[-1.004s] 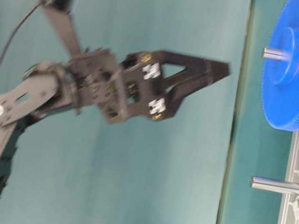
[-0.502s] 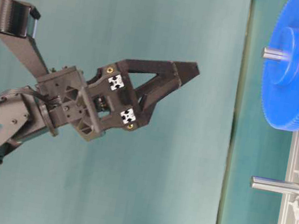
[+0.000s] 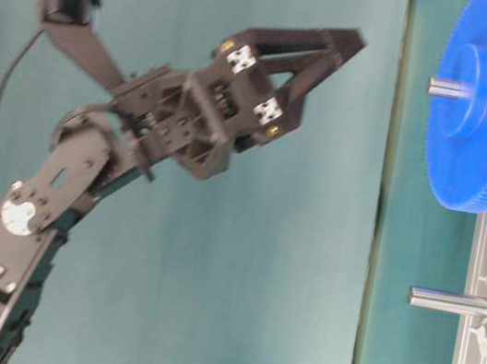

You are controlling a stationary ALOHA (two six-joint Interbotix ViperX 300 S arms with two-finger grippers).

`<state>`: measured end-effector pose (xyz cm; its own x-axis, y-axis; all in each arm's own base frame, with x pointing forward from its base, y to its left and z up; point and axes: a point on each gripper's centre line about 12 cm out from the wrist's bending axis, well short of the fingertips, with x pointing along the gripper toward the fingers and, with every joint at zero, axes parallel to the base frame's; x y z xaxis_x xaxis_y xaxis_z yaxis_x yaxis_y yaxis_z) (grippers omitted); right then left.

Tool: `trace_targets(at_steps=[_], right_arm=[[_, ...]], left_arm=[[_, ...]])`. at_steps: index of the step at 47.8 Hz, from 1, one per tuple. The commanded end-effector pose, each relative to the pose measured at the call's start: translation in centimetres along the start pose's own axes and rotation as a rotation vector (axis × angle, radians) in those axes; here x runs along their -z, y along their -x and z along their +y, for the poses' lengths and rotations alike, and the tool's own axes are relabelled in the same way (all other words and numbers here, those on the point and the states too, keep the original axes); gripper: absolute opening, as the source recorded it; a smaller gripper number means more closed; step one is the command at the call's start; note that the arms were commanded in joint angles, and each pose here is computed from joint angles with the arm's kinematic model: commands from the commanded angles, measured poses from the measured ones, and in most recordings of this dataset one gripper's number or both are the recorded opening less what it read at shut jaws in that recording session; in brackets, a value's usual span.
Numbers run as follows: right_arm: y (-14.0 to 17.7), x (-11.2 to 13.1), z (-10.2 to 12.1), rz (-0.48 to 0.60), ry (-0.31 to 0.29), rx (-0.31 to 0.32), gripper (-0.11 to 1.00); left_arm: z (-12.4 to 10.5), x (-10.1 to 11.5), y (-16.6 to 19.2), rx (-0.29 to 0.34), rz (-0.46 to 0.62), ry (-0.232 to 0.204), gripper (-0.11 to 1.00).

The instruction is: Insert the large gear onto the shaft.

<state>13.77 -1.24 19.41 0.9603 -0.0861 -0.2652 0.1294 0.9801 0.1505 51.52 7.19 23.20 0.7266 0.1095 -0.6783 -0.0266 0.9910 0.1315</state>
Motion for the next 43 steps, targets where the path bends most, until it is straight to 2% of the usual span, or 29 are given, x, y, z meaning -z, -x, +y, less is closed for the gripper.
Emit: trace_targets(at_steps=[1, 4, 13, 19, 29, 43], right_arm=[[0.0, -0.4, 0.0, -0.011, -0.008, 0.001, 0.1], [0.0, -0.4, 0.0, -0.011, -0.008, 0.001, 0.1], [0.0, -0.3, 0.0, -0.01, -0.008, 0.002, 0.1], [-0.1, -0.4, 0.0, -0.011, -0.008, 0.0, 0.1], [0.0, -0.4, 0.0, -0.012, -0.008, 0.0, 0.1], [0.0, -0.4, 0.0, -0.014, -0.008, 0.001, 0.1]], left_arm=[[0.1, -2.1, 2.0, -0.007, -0.07, 0.007, 0.9], [0.0, -2.2, 2.6, -0.005, -0.077, 0.037, 0.9], [-0.1, -1.5, 3.9, -0.002, -0.099, 0.166, 0.89], [-0.2, -1.1, 4.9, -0.001, -0.154, 0.217, 0.89], [-0.6, 0.9, 6.4, 0.004, -0.146, 0.227, 0.89], [-0.8, 2.5, 11.0, 0.002, -0.197, 0.229, 0.89]])
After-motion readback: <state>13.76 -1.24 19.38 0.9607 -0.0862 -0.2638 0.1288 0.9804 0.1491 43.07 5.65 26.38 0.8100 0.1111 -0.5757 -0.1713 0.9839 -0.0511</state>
